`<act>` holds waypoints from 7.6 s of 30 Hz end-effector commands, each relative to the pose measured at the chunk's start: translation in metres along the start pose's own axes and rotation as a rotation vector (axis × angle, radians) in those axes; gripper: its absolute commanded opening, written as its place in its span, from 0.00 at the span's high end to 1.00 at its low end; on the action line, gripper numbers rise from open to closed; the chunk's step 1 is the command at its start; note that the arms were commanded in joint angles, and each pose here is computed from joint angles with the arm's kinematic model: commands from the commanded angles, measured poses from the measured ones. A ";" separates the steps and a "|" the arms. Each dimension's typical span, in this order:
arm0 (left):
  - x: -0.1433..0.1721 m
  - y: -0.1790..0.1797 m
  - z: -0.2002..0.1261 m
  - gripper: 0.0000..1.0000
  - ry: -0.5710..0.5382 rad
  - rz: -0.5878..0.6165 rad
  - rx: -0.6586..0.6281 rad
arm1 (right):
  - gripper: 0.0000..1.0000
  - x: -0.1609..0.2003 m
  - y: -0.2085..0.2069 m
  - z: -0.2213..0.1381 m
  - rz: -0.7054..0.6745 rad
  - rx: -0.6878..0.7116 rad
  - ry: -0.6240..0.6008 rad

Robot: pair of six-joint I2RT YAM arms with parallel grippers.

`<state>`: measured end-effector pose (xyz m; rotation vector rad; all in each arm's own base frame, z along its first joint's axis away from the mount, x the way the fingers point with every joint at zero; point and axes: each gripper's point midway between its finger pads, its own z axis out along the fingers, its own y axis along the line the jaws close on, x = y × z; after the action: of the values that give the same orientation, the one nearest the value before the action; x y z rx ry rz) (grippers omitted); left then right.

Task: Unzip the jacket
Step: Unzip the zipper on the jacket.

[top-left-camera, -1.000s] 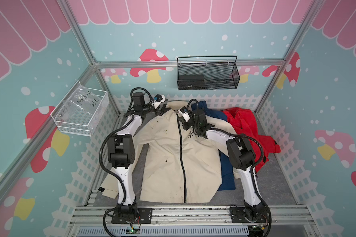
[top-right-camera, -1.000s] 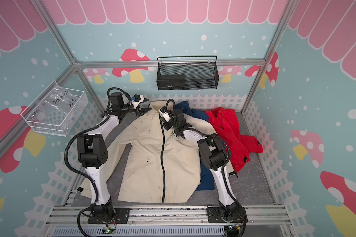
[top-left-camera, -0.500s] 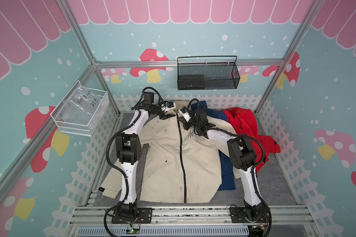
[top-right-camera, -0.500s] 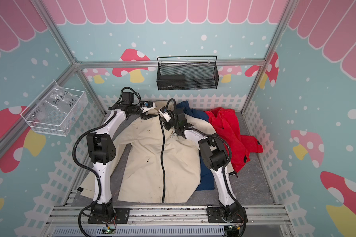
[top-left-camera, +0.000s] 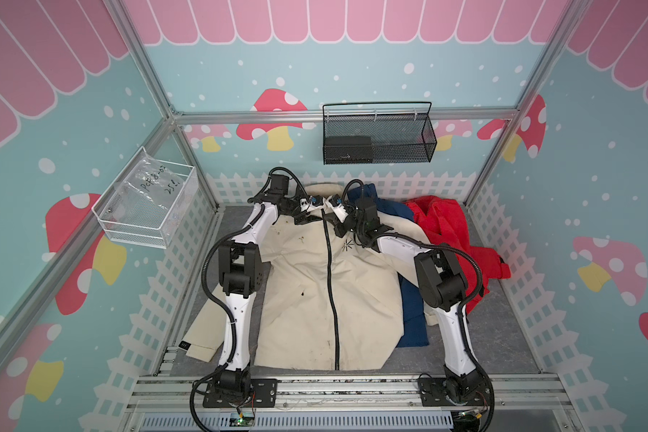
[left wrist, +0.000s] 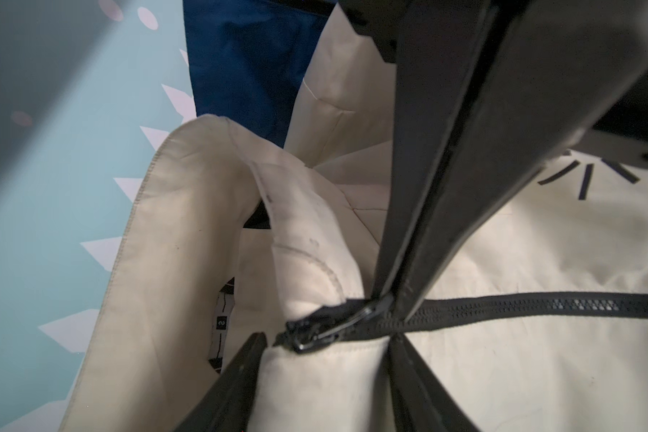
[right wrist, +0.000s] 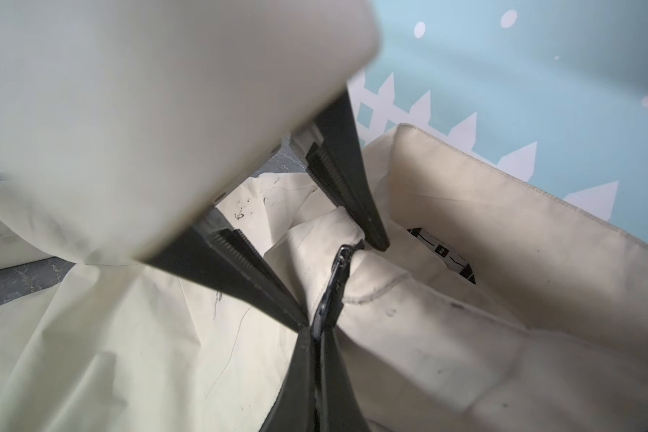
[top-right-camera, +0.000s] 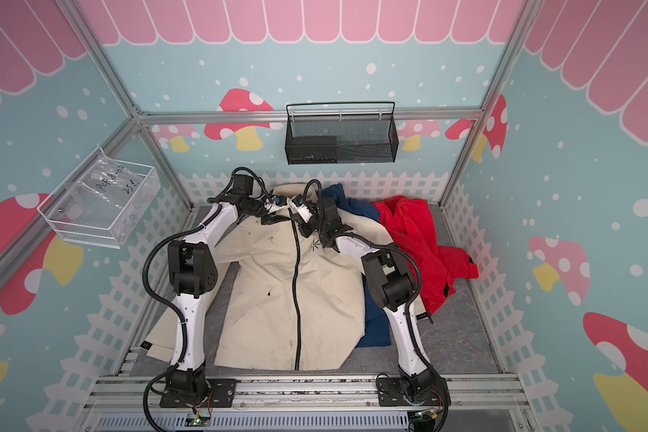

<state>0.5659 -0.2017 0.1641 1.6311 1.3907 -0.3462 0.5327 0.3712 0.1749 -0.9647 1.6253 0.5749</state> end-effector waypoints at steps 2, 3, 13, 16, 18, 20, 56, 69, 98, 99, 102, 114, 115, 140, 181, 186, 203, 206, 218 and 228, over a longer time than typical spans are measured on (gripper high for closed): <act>-0.001 -0.003 -0.001 0.63 0.016 0.018 0.018 | 1.00 -0.012 0.000 -0.006 -0.017 -0.004 -0.031; -0.002 -0.003 -0.003 0.66 0.019 0.021 0.018 | 1.00 -0.011 0.000 -0.006 -0.016 -0.004 -0.030; -0.008 -0.005 -0.006 1.00 0.014 0.017 0.029 | 1.00 -0.006 -0.006 -0.007 0.007 0.022 -0.016; -0.015 -0.003 -0.009 1.00 -0.004 0.000 0.024 | 1.00 -0.002 -0.008 -0.007 0.034 0.027 -0.009; -0.019 -0.001 -0.011 1.00 -0.014 -0.006 0.020 | 1.00 0.003 -0.008 -0.005 0.061 0.030 -0.002; -0.025 0.003 -0.013 1.00 -0.026 -0.020 0.012 | 1.00 0.007 -0.008 -0.004 0.094 0.027 0.005; -0.049 0.028 -0.028 1.00 -0.055 -0.222 -0.089 | 1.00 0.050 0.035 -0.027 0.415 -0.056 0.060; -0.074 0.055 -0.043 1.00 -0.153 -0.294 -0.211 | 1.00 0.059 0.050 -0.029 0.441 -0.128 0.101; -0.067 0.068 -0.045 1.00 -0.147 -0.369 -0.334 | 1.00 0.070 0.073 -0.049 0.507 -0.176 0.148; -0.065 0.068 -0.045 1.00 -0.145 -0.372 -0.336 | 1.00 0.071 0.073 -0.050 0.514 -0.173 0.154; -0.065 0.069 -0.043 1.00 -0.148 -0.373 -0.336 | 1.00 0.076 0.076 -0.051 0.532 -0.172 0.168; -0.063 0.072 -0.044 1.00 -0.144 -0.372 -0.354 | 1.00 0.084 0.084 -0.061 0.598 -0.173 0.204; -0.063 0.072 -0.044 1.00 -0.145 -0.372 -0.355 | 1.00 0.082 0.085 -0.062 0.603 -0.173 0.203; -0.064 0.088 -0.046 1.00 -0.194 -0.385 -0.431 | 1.00 0.092 0.116 -0.080 0.739 -0.186 0.266; -0.061 0.103 -0.061 1.00 -0.240 -0.473 -0.573 | 1.00 0.091 0.163 -0.104 0.787 -0.254 0.309; -0.062 0.104 -0.063 1.00 -0.240 -0.470 -0.577 | 1.00 0.093 0.170 -0.109 0.782 -0.257 0.322; -0.063 0.110 -0.070 1.00 -0.235 -0.465 -0.593 | 1.00 0.103 0.191 -0.126 0.763 -0.279 0.373; -0.063 0.110 -0.070 1.00 -0.236 -0.465 -0.594 | 1.00 0.104 0.194 -0.127 0.762 -0.285 0.376; -0.065 0.110 -0.072 1.00 -0.248 -0.474 -0.587 | 1.00 0.110 0.205 -0.138 0.755 -0.287 0.404; -0.066 0.111 -0.074 1.00 -0.247 -0.471 -0.591 | 1.00 0.121 0.214 -0.147 0.760 -0.296 0.433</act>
<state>0.6182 -0.1893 0.2374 0.7830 1.6265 -0.4266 0.2886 0.3402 0.0822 -0.6280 2.3104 1.1860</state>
